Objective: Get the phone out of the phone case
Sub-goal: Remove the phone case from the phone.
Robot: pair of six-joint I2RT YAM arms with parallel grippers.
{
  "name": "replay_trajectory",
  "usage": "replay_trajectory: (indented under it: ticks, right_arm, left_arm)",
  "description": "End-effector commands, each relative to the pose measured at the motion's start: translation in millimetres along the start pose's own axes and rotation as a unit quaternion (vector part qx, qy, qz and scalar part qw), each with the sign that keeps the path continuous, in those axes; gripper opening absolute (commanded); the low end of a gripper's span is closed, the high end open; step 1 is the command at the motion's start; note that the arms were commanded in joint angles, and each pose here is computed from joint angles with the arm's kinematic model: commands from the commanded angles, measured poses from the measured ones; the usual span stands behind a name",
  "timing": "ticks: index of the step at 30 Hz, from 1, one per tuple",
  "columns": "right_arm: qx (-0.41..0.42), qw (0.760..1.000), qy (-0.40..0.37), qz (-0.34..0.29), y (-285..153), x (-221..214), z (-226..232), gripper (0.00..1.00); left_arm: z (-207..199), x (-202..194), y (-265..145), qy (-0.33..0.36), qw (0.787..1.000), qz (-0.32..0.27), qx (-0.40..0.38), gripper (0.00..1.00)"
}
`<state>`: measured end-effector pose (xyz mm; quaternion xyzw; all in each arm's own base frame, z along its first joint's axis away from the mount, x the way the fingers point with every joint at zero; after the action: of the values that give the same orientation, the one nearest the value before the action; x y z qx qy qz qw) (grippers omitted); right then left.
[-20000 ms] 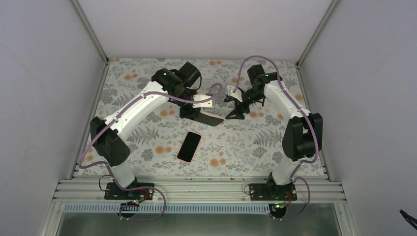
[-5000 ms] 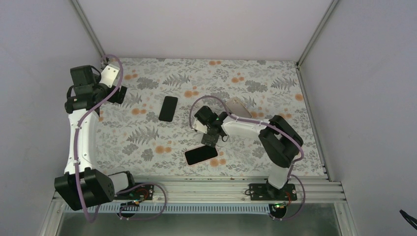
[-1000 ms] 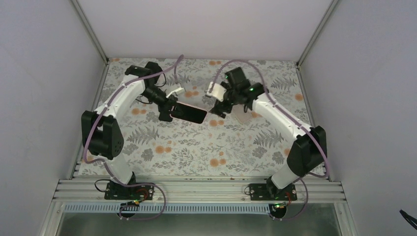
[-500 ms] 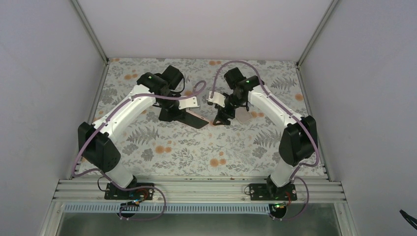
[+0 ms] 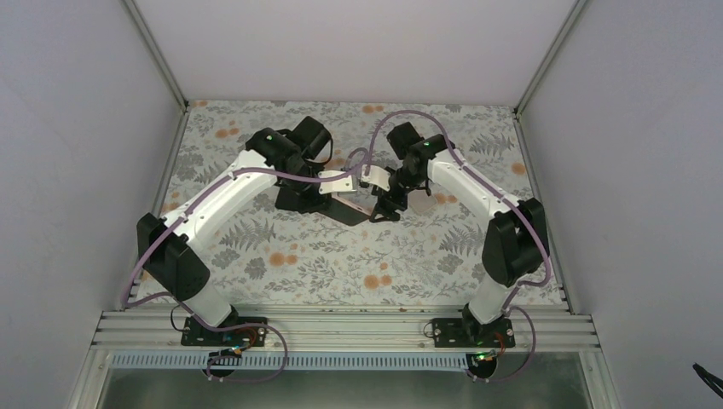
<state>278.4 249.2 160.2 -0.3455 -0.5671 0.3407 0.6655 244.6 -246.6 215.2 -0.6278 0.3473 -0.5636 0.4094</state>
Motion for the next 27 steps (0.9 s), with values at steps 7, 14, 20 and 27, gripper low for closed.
replay_trajectory:
  ticks: [7,14,20,27]
  right_arm:
    - [0.001,1.000,-0.013,-0.004,10,5,-11,0.85]
    - [-0.017,1.000,-0.020,-0.005,5,12,-21,0.82]
    - [-0.045,0.999,-0.020,0.016,2,3,-38,0.80]
    - [-0.081,0.997,0.008,0.011,-12,0,-81,0.74]
  left_arm:
    - [-21,31,-32,0.032,0.998,-0.055,-0.016,0.02]
    - [-34,34,-29,0.042,0.997,-0.056,-0.037,0.02]
    - [-46,32,-34,0.046,0.996,-0.059,-0.049,0.02]
    - [-82,24,-31,0.060,0.993,-0.061,-0.085,0.02]
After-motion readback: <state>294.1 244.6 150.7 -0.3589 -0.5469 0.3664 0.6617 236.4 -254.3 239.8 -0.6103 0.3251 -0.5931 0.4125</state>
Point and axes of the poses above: each gripper's point midway between its finger pads, its own y axis out along the fingers, its own z axis along the line the jaws close on, x = y × z, the point moved 1 cm from there along -y, back along the fingers
